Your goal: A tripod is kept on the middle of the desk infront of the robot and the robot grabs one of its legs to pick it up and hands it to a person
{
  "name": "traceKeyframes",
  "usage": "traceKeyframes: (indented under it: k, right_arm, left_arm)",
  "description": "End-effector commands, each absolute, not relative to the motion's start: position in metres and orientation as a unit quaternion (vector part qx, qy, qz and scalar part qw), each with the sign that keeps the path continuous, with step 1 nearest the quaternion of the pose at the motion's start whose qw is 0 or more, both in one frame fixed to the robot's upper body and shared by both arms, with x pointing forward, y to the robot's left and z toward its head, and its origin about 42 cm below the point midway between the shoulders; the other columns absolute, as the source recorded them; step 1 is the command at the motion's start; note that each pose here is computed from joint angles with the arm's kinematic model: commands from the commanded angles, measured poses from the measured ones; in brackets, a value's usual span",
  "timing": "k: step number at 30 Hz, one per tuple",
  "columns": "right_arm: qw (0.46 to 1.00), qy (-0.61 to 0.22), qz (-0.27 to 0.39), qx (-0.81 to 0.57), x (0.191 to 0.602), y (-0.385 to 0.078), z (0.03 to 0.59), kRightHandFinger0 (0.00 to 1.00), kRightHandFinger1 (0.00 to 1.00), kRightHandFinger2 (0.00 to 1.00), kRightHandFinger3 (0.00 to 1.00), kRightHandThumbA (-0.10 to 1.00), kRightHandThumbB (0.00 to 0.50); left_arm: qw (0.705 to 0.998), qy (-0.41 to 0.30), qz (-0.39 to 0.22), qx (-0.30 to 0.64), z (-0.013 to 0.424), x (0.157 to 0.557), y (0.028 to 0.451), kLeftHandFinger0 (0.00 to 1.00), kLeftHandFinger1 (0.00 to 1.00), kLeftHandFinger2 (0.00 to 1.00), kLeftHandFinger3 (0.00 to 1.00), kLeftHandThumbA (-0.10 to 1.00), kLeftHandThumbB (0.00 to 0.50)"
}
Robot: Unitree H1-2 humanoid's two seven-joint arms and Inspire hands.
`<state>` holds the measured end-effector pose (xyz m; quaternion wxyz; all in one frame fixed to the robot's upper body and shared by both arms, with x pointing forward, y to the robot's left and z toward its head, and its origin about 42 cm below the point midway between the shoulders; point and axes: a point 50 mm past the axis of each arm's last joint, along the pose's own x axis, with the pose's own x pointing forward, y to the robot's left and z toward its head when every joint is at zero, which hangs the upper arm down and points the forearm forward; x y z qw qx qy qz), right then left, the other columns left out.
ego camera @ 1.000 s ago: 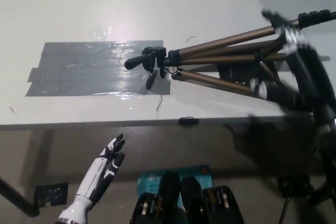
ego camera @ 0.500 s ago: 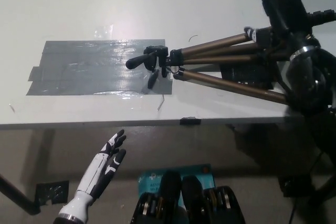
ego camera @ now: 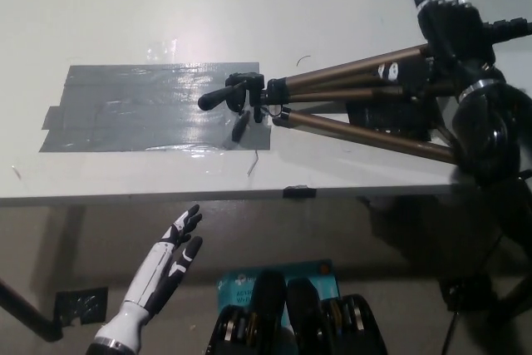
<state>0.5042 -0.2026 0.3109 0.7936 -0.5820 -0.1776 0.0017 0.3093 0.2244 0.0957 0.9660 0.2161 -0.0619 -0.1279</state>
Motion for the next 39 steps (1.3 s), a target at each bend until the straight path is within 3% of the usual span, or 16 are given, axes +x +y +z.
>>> traceKeyframes:
  k: [1,9,12,22,23,33,39]
  right_arm:
    - [0.793,-0.225,-0.015,-0.565,0.492,-0.209,0.357,1.0,1.0,1.0,1.0,1.0,0.481]
    - [0.793,-0.303,-0.018,-0.529,0.456,-0.205,0.401,1.0,1.0,1.0,1.0,1.0,0.446]
    - [0.789,-0.304,-0.011,-0.534,0.453,-0.205,0.407,1.0,1.0,1.0,1.0,1.0,0.462]
    - [0.765,-0.212,0.025,-0.608,0.496,-0.206,0.363,1.0,1.0,1.0,1.0,1.0,0.5]
    - [0.759,-0.198,0.039,-0.62,0.503,-0.207,0.352,1.0,1.0,1.0,1.0,1.0,0.5]
    - [0.692,-0.18,0.083,-0.695,0.528,-0.197,0.331,1.0,1.0,1.0,1.0,1.0,0.5]
    - [0.669,-0.2,0.074,-0.712,0.534,-0.19,0.339,1.0,1.0,1.0,1.0,1.0,0.5]
  left_arm:
    - [0.961,-0.082,-0.136,0.228,0.106,0.313,0.223,1.0,1.0,1.0,1.0,1.0,0.119]
    - [0.963,-0.074,-0.141,0.218,0.101,0.307,0.224,1.0,1.0,1.0,1.0,1.0,0.099]
    - [0.962,-0.068,-0.141,0.222,0.101,0.306,0.224,1.0,1.0,1.0,1.0,1.0,0.107]
    - [0.964,-0.074,-0.137,0.216,0.099,0.305,0.225,1.0,1.0,1.0,1.0,1.0,0.099]
    - [0.962,-0.073,-0.139,0.223,0.099,0.306,0.224,1.0,1.0,1.0,1.0,1.0,0.115]
    - [0.963,-0.076,-0.14,0.218,0.101,0.309,0.223,1.0,1.0,1.0,1.0,1.0,0.12]
    - [0.964,-0.075,-0.137,0.216,0.102,0.31,0.223,1.0,1.0,1.0,1.0,1.0,0.115]
